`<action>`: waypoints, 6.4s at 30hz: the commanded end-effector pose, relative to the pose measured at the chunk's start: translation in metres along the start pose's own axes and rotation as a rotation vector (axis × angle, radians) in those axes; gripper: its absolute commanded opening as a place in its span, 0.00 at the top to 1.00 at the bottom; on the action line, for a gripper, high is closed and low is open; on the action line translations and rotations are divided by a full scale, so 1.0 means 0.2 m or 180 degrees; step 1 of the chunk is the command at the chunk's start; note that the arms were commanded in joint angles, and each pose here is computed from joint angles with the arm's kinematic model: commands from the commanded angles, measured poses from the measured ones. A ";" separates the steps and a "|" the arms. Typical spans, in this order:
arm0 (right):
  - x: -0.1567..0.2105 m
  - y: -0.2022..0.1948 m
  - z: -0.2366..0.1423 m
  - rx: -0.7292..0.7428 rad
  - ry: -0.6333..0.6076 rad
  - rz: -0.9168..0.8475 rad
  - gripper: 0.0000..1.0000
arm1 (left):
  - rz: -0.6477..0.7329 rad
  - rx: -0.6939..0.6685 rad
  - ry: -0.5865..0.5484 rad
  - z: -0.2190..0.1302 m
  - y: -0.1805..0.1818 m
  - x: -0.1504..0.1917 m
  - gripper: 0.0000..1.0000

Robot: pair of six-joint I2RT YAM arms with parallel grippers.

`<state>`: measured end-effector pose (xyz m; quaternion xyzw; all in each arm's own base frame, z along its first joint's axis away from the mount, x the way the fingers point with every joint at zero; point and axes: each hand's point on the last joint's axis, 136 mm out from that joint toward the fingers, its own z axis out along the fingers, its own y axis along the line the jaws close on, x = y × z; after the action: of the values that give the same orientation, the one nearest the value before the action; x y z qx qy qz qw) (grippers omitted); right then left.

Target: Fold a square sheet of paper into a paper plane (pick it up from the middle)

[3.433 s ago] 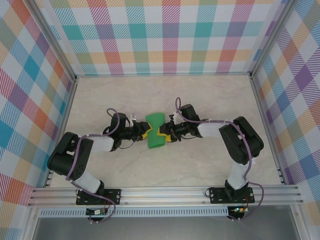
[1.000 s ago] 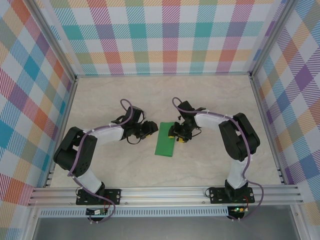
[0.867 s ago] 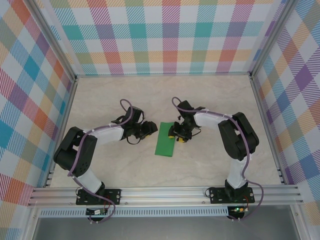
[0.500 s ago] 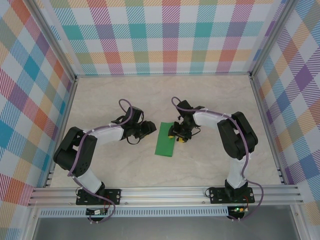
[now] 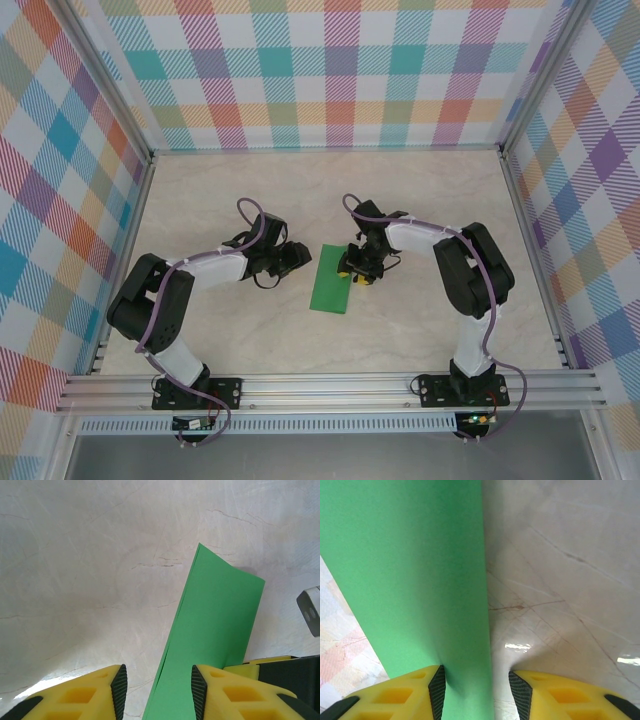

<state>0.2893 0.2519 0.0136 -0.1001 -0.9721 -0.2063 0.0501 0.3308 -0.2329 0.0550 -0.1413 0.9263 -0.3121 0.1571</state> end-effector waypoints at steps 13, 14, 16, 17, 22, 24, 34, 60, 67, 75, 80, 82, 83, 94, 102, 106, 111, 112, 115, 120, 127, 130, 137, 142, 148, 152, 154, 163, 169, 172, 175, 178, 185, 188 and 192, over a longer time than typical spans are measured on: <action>0.05 -0.41 0.23 0.0965 0.0151 0.0291 0.54 | -0.0009 0.0141 0.0205 0.06 -0.05 0.07 0.61; 0.05 -0.41 0.23 0.0970 0.0154 0.0303 0.54 | -0.0010 0.0149 0.0219 0.06 -0.05 0.08 0.61; 0.05 -0.42 0.24 0.0987 0.0168 0.0320 0.53 | -0.0013 0.0167 0.0241 0.07 -0.06 0.09 0.61; 0.06 -0.42 0.24 0.1002 0.0182 0.0336 0.54 | -0.0011 0.0184 0.0258 0.08 -0.07 0.10 0.61; 0.06 -0.44 0.25 0.1050 0.0208 0.0361 0.53 | -0.0002 0.0302 0.0338 0.10 -0.11 0.13 0.63; 0.06 -0.44 0.26 0.1051 0.0212 0.0351 0.53 | 0.0019 0.0363 0.0378 0.11 -0.13 0.14 0.64; 0.06 -0.46 0.29 0.1062 0.0272 0.0289 0.51 | 0.0072 0.0316 0.0415 0.14 -0.15 0.14 0.73; 0.07 -0.48 0.33 0.1108 0.0336 0.0235 0.51 | 0.0060 0.0455 0.0540 0.18 -0.18 0.16 0.80; 0.07 -0.49 0.34 0.1116 0.0352 0.0242 0.51 | 0.0074 0.0517 0.0658 0.21 -0.20 0.20 0.88; 0.08 -0.50 0.34 0.1142 0.0369 0.0215 0.51 | 0.0102 0.0500 0.0742 0.24 -0.19 0.23 0.93; 0.08 -0.51 0.35 0.1156 0.0385 0.0225 0.52 | 0.0106 0.0493 0.0765 0.25 -0.19 0.24 0.93; 0.08 -0.51 0.35 0.1153 0.0384 0.0224 0.52 | 0.0106 0.0491 0.0764 0.25 -0.19 0.23 0.94; 0.08 -0.51 0.35 0.1148 0.0381 0.0216 0.52 | 0.0105 0.0484 0.0772 0.25 -0.19 0.24 0.94; 0.08 -0.51 0.36 0.1156 0.0392 0.0209 0.52 | 0.0097 0.0258 0.0865 0.28 -0.10 0.28 0.97; 0.06 -0.40 0.26 0.0920 0.0266 0.0124 0.51 | 0.0065 -0.0207 0.0970 0.28 0.12 0.37 1.00; 0.01 -0.22 0.07 0.0536 -0.0047 -0.0056 0.46 | 0.0075 -0.0371 0.1018 0.28 0.20 0.41 1.00; 0.01 -0.03 -0.18 0.0022 -0.0475 -0.0100 0.40 | 0.0105 -0.0501 0.1030 0.29 0.27 0.43 1.00; 0.03 0.00 -0.21 -0.0053 -0.0517 -0.0110 0.39 | 0.0115 -0.0507 0.1024 0.29 0.27 0.43 1.00; 0.05 0.06 -0.26 -0.0208 -0.0641 -0.0138 0.40 | 0.0145 -0.0541 0.1016 0.29 0.29 0.43 1.00; 0.07 0.20 -0.27 -0.0483 -0.0673 -0.0345 0.65 | 0.0170 -0.0603 0.0891 0.28 0.29 0.39 1.00; 0.05 0.32 -0.17 -0.0590 -0.0506 -0.0509 0.95 | 0.0136 -0.0637 0.0792 0.28 0.30 0.37 1.00; 0.04 0.35 -0.12 -0.0608 -0.0456 -0.0541 0.99 | 0.0120 -0.0636 0.0795 0.28 0.31 0.38 1.00; 0.05 0.29 0.00 -0.0448 -0.0301 -0.0470 1.00 | 0.0062 -0.0716 0.0815 0.28 0.35 0.39 1.00; 0.06 0.22 0.06 -0.0337 -0.0213 -0.0489 1.00 | 0.0008 -0.0812 0.0827 0.27 0.38 0.40 1.00; 0.07 0.15 0.10 -0.0236 -0.0175 -0.0568 1.00 | -0.0049 -0.1212 0.0798 0.25 0.50 0.42 1.00; 0.09 0.06 0.12 -0.0169 -0.0135 -0.0569 1.00 | -0.0071 -0.1442 0.0813 0.24 0.59 0.44 1.00; 0.09 0.01 0.11 -0.0161 -0.0147 -0.0533 1.00 | -0.0087 -0.1533 0.0827 0.23 0.63 0.45 1.00; 0.09 -0.21 -0.02 -0.0313 -0.0336 -0.0452 1.00 | -0.0097 -0.1620 0.0854 0.22 0.69 0.49 1.00; 0.03 -0.05 -0.24 -0.0825 -0.0538 -0.0701 1.00 | -0.0056 -0.1520 0.0877 0.22 0.65 0.48 1.00; 0.01 0.11 -0.28 -0.1176 -0.0517 -0.0802 1.00 | -0.0051 -0.1512 0.0865 0.22 0.64 0.47 1.00; 0.00 0.23 -0.23 -0.1320 -0.0410 -0.0955 1.00 | -0.0048 -0.1518 0.0874 0.22 0.64 0.47 1.00; 0.01 0.33 -0.16 -0.1405 -0.0271 -0.1122 1.00 | -0.0048 -0.1535 0.0888 0.22 0.65 0.48 1.00; -0.01 0.30 -0.01 -0.1336 -0.0165 -0.1195 1.00 | -0.0060 -0.1647 0.0954 0.19 0.70 0.51 1.00; -0.02 0.19 0.03 -0.1218 -0.0179 -0.1152 1.00 | -0.0061 -0.1671 0.0974 0.19 0.72 0.53 1.00; -0.07 0.01 0.01 -0.1100 -0.0299 -0.0982 1.00 | -0.0066 -0.1709 0.0983 0.18 0.74 0.54 1.00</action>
<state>0.3027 0.2761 0.0210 0.0374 -0.9206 -0.3872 -0.0344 0.3099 -0.2841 0.0094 -0.0831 0.9375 -0.3237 0.0969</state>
